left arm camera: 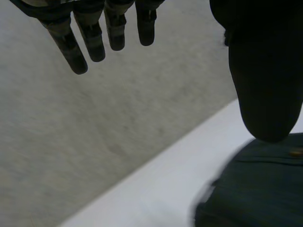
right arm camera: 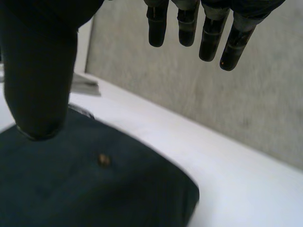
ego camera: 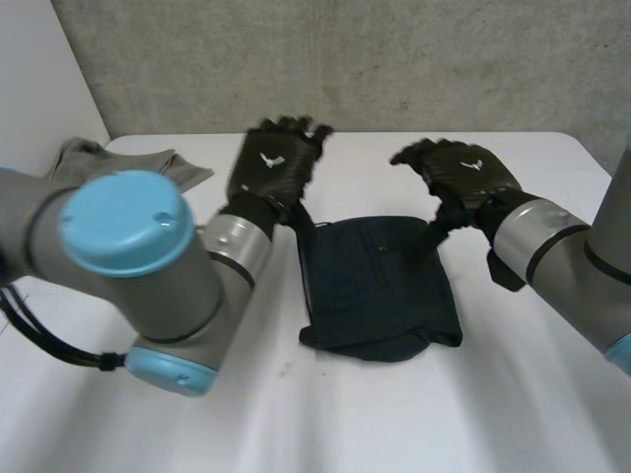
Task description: Fold the laundry.
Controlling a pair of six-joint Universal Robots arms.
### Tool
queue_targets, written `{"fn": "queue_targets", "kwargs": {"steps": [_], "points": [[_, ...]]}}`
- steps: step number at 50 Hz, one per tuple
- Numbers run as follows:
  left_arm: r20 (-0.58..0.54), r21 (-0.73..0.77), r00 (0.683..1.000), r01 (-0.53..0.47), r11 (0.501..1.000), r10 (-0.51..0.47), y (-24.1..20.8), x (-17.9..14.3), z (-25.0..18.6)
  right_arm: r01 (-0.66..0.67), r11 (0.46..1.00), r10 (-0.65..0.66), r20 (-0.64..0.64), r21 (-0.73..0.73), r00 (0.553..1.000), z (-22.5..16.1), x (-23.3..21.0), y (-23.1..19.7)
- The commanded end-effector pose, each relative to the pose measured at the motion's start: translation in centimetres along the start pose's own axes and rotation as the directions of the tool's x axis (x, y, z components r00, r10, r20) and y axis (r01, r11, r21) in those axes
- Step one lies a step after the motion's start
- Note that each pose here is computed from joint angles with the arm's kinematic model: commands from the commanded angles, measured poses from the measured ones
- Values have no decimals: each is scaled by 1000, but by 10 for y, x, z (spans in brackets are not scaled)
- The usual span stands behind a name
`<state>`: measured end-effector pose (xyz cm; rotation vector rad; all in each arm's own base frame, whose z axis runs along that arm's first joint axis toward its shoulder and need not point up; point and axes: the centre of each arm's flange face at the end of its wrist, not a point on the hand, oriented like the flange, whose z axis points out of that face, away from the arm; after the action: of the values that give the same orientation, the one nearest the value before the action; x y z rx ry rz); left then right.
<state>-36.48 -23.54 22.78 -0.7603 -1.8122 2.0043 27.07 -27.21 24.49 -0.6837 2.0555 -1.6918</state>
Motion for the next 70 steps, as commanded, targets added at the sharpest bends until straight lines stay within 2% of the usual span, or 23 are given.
{"fn": "queue_targets", "kwargs": {"steps": [1, 8, 17, 24, 32, 38, 40, 45, 47, 52, 58, 70], "points": [[-106, -235, 994, 16, 972, -42, 50, 38, -5, 41, 988, -41, 6, -150, 999, 19, 7, 39], [-116, -359, 993, -12, 933, -32, 84, 41, -4, 46, 969, -42, 22, -245, 999, 37, 9, 78], [-72, -418, 997, -16, 908, -16, 102, 20, 7, 226, 922, -226, 36, -314, 973, 43, 14, 106], [-83, -408, 997, -37, 912, 3, 94, 19, 7, 252, 926, -267, -17, -283, 963, 41, 22, 93], [-84, -294, 996, -27, 955, 2, 38, 11, 3, 276, 951, -289, -89, -136, 953, 23, 22, 56], [-142, -175, 990, -8, 984, -17, -15, 8, -11, 165, 984, -177, -222, -71, 959, 4, 36, 40], [-171, -119, 985, 1, 993, -21, -38, 3, -18, 85, 994, -103, -288, -73, 952, -4, 53, 40], [-242, -52, 970, 15, 999, -27, -65, -7, -29, -94, 990, 55, -340, -101, 939, -17, 66, 61], [-291, -42, 956, 20, 999, -32, -70, -8, -33, -152, 981, 104, -333, -123, 937, -21, 63, 70], [-357, -80, 932, 28, 996, -55, -71, -7, -41, -198, 961, 137, -290, -193, 947, -28, 54, 89], [-359, -129, 930, 30, 991, -75, -64, -11, -44, -238, 940, 188, -209, -244, 960, -24, 43, 106], [-362, -153, 928, 31, 988, -86, -57, -9, -47, -247, 924, 214, -140, -293, 967, -5, 24, 125]]}}
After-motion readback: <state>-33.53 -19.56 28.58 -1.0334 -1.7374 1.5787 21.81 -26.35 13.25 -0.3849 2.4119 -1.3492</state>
